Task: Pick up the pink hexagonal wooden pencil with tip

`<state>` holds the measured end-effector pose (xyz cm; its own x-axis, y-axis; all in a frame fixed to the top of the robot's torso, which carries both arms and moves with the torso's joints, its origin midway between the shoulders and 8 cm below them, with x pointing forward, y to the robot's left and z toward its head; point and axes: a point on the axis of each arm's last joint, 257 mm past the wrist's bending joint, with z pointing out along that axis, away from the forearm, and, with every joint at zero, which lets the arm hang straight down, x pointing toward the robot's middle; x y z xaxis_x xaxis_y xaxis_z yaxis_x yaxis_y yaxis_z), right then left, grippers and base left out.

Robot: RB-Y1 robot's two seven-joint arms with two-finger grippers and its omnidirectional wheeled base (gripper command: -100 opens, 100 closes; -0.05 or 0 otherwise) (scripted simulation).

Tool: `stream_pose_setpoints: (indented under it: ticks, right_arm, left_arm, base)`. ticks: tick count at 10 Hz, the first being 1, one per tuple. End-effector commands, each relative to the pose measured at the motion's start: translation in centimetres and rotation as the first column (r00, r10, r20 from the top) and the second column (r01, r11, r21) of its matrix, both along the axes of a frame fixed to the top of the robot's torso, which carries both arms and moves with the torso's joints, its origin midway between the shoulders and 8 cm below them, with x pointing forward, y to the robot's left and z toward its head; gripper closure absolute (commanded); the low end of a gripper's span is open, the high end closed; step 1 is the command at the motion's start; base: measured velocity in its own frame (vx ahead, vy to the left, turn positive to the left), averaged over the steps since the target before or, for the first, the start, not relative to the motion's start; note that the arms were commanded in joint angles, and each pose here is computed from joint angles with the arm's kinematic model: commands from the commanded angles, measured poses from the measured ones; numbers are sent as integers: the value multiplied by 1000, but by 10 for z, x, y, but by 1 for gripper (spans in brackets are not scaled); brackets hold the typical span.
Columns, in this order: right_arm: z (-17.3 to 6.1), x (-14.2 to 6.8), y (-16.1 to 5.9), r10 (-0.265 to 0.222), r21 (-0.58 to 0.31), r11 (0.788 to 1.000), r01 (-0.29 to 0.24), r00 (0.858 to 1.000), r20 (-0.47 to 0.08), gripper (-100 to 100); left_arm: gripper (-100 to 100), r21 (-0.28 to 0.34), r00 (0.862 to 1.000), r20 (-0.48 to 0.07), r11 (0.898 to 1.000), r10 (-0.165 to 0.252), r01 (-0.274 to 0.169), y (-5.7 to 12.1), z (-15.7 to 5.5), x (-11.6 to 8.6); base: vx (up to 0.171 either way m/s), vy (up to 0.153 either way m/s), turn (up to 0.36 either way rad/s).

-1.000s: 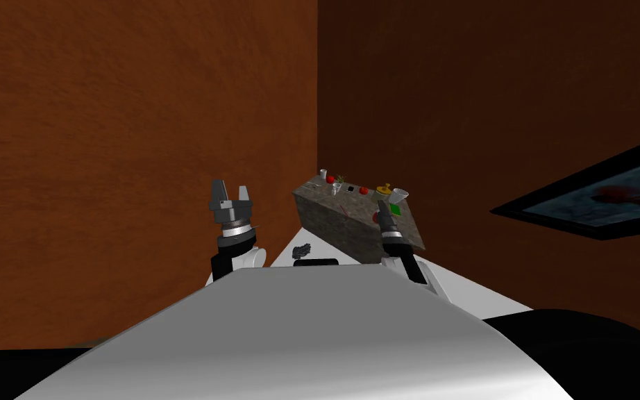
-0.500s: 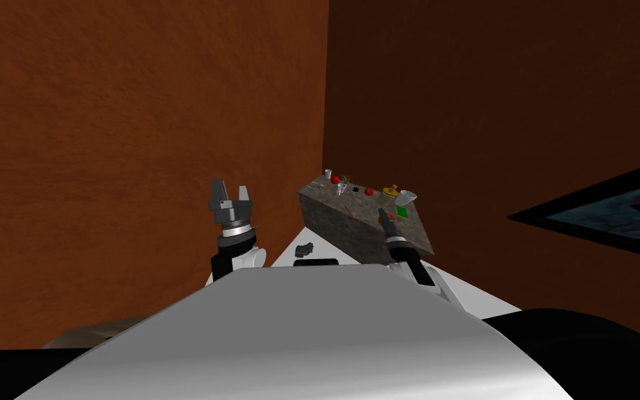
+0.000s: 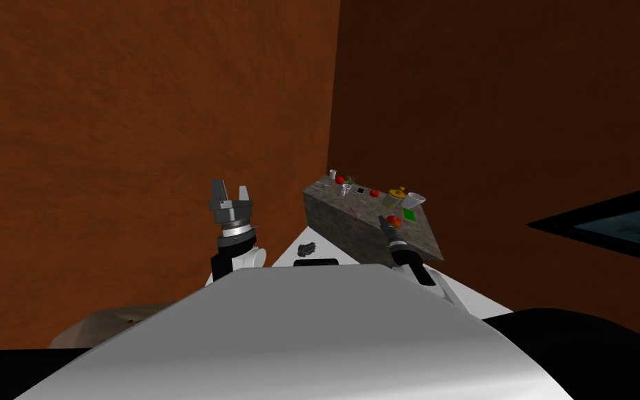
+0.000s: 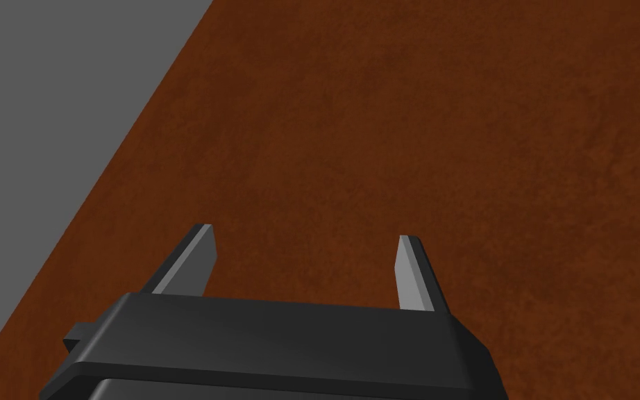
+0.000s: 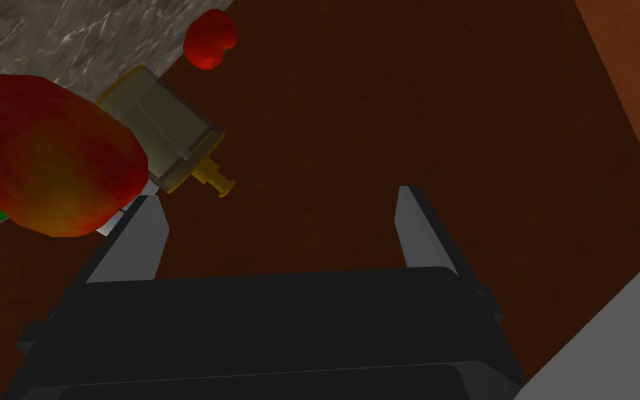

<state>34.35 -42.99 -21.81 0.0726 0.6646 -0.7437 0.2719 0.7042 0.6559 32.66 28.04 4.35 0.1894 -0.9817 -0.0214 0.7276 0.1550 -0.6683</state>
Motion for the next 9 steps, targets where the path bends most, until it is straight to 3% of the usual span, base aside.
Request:
stream_pose_setpoints:
  ticks: [1, 2, 3, 4, 5, 6, 7, 8, 9]
  right_arm:
    - [-19, -14, -19, -29, -59, 998, 24, 995, -90, -100]
    - [-19, -14, -19, -28, -65, 998, 22, 995, -92, -100]
    - [-35, -25, -35, -53, -113, 993, 35, 985, -163, -100]
    - [-36, -25, -36, -55, -118, 992, 35, 984, -170, -100]
    - [-52, -38, -52, -83, -160, 986, 45, 967, -240, -100]
    - [-53, -38, -52, -84, -170, 985, 42, 966, -246, -100]
    - [-68, -52, -69, -114, -208, 977, 49, 942, -316, -100]
    - [-68, -52, -69, -113, -219, 975, 43, 941, -320, -100]
    - [-82, -67, -85, -144, -253, 966, 45, 911, -386, -100]
  left_arm:
    - [0, 0, 1000, 0, 1000, 0, 0, 0, 0, 0]
    - [0, 0, 1000, 0, 1000, 0, 0, 0, 0, 0]
    - [0, 0, 1000, 0, 1000, 0, 0, 0, 0, 0]
    - [0, 0, 1000, 0, 1000, 0, 0, 0, 0, 0]
    - [0, 0, 1000, 0, 1000, 0, 0, 0, 0, 0]
    - [0, 0, 1000, 0, 1000, 0, 0, 0, 0, 0]
    - [0, 0, 1000, 0, 1000, 0, 0, 0, 0, 0]
    - [0, 0, 1000, 0, 1000, 0, 0, 0, 0, 0]
    - [0, 0, 1000, 0, 1000, 0, 0, 0, 0, 0]
  base:
    - [-8, 41, 116]
    - [-4, 40, 75]
    - [0, 48, 140]
    - [-1, 34, 87]
    - [1, 44, 164]
    - [5, 36, 75]
    - [5, 47, 174]
    - [5, 38, 74]
    - [19, 54, 162]
